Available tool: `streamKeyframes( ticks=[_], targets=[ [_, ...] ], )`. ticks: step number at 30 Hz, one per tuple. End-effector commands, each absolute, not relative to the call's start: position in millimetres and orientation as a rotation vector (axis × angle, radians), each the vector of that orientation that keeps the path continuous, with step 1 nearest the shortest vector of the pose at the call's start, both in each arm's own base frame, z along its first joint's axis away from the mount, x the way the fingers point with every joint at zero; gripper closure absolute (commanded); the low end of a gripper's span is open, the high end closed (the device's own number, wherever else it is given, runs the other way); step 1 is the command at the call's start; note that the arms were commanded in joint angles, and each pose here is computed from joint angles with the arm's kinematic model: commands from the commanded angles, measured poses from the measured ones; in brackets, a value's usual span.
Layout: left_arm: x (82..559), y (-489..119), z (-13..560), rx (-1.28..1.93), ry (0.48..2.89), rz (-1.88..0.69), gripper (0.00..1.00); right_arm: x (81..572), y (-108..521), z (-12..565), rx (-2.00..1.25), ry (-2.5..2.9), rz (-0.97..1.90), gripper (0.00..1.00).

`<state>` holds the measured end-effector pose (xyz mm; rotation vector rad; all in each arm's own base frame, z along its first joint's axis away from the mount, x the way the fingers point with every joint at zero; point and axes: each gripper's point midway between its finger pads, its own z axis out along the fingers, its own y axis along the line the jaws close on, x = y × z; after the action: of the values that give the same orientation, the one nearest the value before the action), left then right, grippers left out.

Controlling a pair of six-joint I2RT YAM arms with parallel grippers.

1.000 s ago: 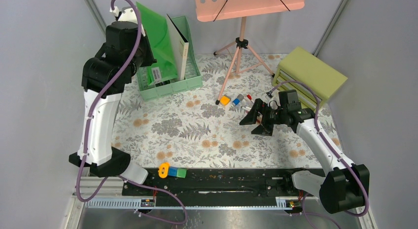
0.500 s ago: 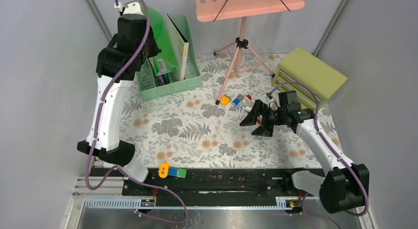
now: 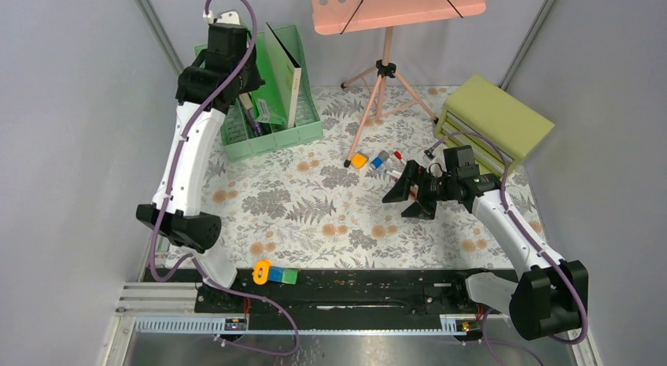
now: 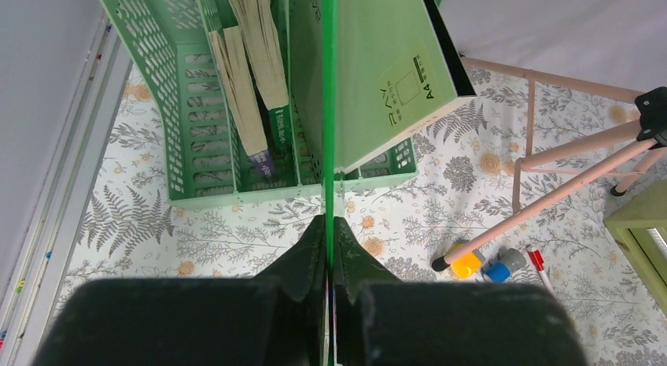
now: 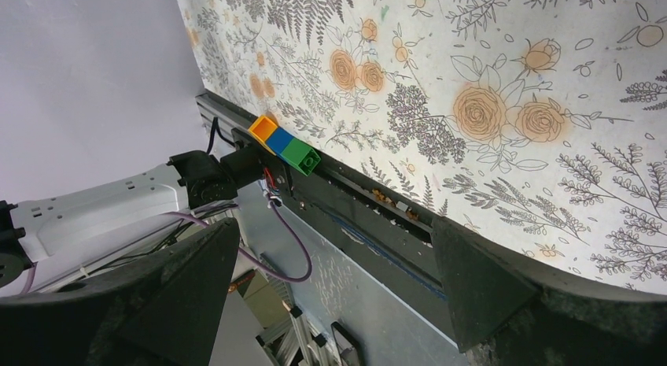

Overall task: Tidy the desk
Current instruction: Place the folder in the storage box.

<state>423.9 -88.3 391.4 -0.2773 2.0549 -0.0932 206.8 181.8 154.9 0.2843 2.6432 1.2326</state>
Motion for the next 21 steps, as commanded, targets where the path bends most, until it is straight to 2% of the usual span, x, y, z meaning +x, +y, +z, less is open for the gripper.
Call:
streamKeyframes(
  ticks=[1,17,18,21],
  targets=[
    [447,-96,409,-0.258,1.964,-0.158,1.00,200,183,150,0.273,2.671,1.241,0.01],
    [479,-103,353,-0.167,2.083,-0.070,0.99,199,183,145,0.266,2.703,1.242,0.01],
    [481,-103,351,-0.167,2.085,-0.065,0.94,199,183,145,0.264,2.704,1.243,0.01],
    [485,-105,345,-0.158,2.096,-0.061,0.67,199,183,144,0.266,2.708,1.243,0.00]
  ],
)
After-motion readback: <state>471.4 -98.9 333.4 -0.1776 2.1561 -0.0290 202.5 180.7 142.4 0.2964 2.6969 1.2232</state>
